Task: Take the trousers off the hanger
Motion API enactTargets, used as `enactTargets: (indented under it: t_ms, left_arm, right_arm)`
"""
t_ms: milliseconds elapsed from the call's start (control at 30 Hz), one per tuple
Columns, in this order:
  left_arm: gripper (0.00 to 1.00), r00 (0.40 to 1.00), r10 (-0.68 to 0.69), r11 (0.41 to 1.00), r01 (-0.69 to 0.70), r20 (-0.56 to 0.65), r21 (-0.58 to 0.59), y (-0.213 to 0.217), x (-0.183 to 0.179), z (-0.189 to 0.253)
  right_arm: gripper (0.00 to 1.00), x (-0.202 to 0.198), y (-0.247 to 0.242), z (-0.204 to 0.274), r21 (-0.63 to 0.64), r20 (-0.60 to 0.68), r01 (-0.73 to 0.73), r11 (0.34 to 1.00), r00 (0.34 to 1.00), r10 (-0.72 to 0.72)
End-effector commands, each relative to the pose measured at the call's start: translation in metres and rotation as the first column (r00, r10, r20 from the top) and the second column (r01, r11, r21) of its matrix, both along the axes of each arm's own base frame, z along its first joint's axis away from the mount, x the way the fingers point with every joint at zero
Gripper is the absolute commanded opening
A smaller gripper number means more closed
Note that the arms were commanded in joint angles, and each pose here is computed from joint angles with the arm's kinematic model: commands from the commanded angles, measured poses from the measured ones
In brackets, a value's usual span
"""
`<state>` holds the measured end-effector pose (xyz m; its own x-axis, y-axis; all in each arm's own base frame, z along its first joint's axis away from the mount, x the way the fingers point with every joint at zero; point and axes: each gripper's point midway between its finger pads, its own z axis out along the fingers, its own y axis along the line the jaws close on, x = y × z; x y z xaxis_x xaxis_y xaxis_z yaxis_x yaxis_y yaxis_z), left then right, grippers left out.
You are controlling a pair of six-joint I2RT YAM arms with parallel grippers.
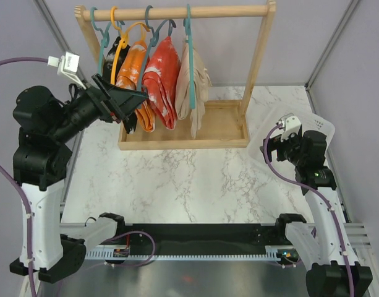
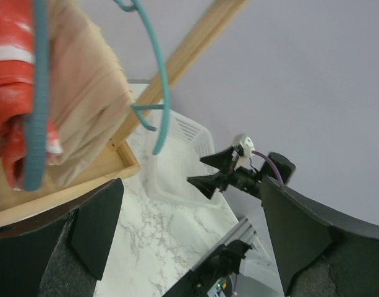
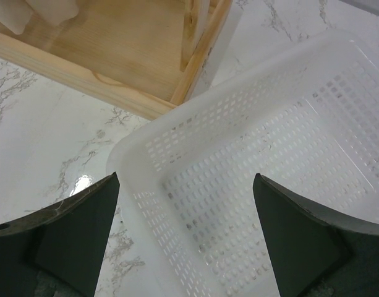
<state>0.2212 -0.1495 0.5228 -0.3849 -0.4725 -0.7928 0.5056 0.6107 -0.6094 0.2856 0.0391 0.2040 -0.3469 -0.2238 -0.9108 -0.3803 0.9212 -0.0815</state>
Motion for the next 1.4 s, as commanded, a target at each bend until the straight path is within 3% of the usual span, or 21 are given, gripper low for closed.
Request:
enactTargets:
  t_ms: [0,33,67,133,300,433,733,867,1167,1300,1367]
  left_arm:
    - [1.00,0.996,-0.051,0.998,0.054,0.069,-0.031,-0.025,-0.004,0.027]
    - [1.00,0.989,-0.118,0.993,0.120,0.093,-0.010,-0.046,-0.015,0.031]
    - [1.00,0.994,-0.081,0.997,0.080,0.070,0.008,-0.055,0.003,0.023]
    - [1.00,0.991,-0.106,0.994,0.104,0.085,0.036,-0.074,0.003,0.025]
    - [1.00,0.994,0.064,0.989,-0.075,0.087,0.129,-0.086,0.060,0.013]
    - [0.98,0.989,0.110,0.974,-0.127,0.097,0.187,-0.103,0.090,0.007]
    - [0.92,0.936,0.327,0.876,-0.352,0.131,0.331,-0.104,0.152,-0.022]
    - [0.82,0.917,0.367,0.837,-0.398,0.155,0.376,-0.103,0.168,-0.030]
    - [0.74,0.894,0.400,0.765,-0.446,0.200,0.465,-0.100,0.185,-0.044]
    - [0.64,0.890,0.402,0.747,-0.455,0.216,0.485,-0.101,0.191,-0.047]
    - [0.53,0.890,0.399,0.741,-0.455,0.221,0.494,-0.103,0.193,-0.048]
  right_arm:
    - [0.98,0.000,0.000,0.007,-0.021,0.040,-0.015,1.000,0.999,0.016]
    - [0.98,0.000,-0.001,0.007,-0.024,0.040,-0.012,1.000,0.999,0.012]
    - [0.98,0.001,-0.002,0.007,-0.027,0.040,-0.008,1.000,0.999,0.009]
    - [0.98,0.000,-0.005,0.006,-0.035,0.042,0.007,0.999,0.999,-0.005]
    - [0.98,-0.003,-0.009,0.008,-0.045,0.059,0.025,0.999,0.998,-0.022]
    - [0.98,-0.004,-0.010,0.009,-0.044,0.062,0.028,0.999,0.998,-0.026]
    - [0.98,-0.006,-0.015,0.012,-0.044,0.074,0.046,0.998,0.996,-0.042]
    - [0.98,-0.007,-0.016,0.014,-0.042,0.081,0.050,0.998,0.996,-0.046]
    - [0.98,-0.008,-0.019,0.016,-0.040,0.090,0.063,0.997,0.994,-0.059]
    - [0.98,-0.009,-0.020,0.017,-0.038,0.093,0.067,0.997,0.994,-0.063]
    - [0.98,-0.009,-0.020,0.017,-0.038,0.094,0.067,0.997,0.994,-0.063]
